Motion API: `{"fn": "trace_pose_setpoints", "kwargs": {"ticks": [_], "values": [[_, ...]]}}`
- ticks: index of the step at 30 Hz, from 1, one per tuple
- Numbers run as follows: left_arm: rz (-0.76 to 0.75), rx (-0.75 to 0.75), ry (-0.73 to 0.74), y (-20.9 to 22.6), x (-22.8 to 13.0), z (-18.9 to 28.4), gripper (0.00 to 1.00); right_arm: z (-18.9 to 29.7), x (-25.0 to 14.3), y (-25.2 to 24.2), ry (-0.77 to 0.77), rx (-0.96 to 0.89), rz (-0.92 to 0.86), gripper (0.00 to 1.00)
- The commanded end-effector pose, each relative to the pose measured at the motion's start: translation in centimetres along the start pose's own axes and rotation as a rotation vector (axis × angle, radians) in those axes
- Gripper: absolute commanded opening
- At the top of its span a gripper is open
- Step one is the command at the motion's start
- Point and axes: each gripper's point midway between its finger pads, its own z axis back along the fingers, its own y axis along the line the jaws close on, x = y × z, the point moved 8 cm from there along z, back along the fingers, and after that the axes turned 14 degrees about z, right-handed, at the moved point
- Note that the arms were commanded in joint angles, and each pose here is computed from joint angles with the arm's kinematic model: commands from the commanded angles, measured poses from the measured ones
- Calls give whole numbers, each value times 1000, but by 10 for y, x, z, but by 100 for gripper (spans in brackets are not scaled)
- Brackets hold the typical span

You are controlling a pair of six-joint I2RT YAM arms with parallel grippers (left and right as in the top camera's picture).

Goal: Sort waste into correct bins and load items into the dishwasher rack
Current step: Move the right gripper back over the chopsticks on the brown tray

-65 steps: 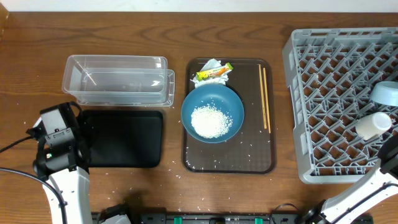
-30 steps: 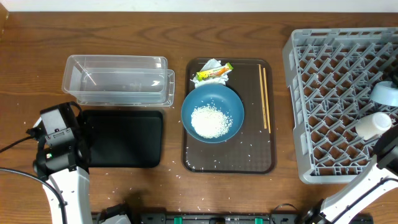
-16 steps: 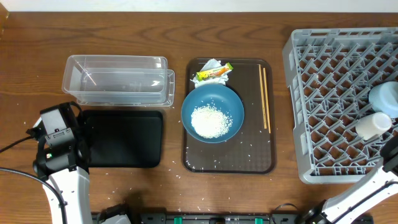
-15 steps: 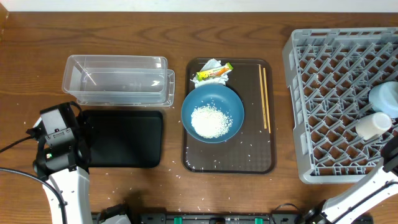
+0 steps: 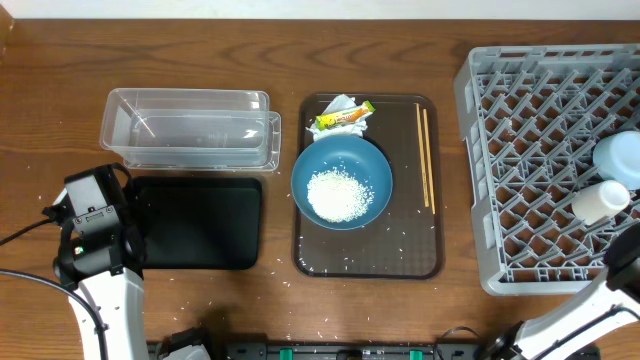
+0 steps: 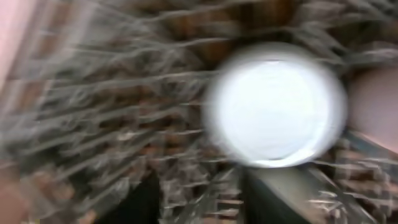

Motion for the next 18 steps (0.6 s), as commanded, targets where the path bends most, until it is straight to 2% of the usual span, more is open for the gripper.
{"fn": "trace_pose_setpoints", "kwargs": {"ticks": [1,3,4,8,12,14,18], "values": [[19,-5,-20,-1,5,4,89,16,-5,58,-29,194,158,58],[19,-5,-20,-1,5,4,90,13,-10,85,-20,218,241,76],[19,-5,-20,-1,5,4,90,10,-14,99,-12,229,291,80],[19,-5,-20,-1,5,4,89,-2,-34,152,23,200,438,81],[19,-5,-20,-1,5,4,90,-5,-54,204,7,115,585,89],[19,-5,-20,-1,5,4,89,-3,-66,230,-15,47,664,98],[19,-5,-20,-1,5,4,89,4,-95,273,-35,-4,790,99]]}}
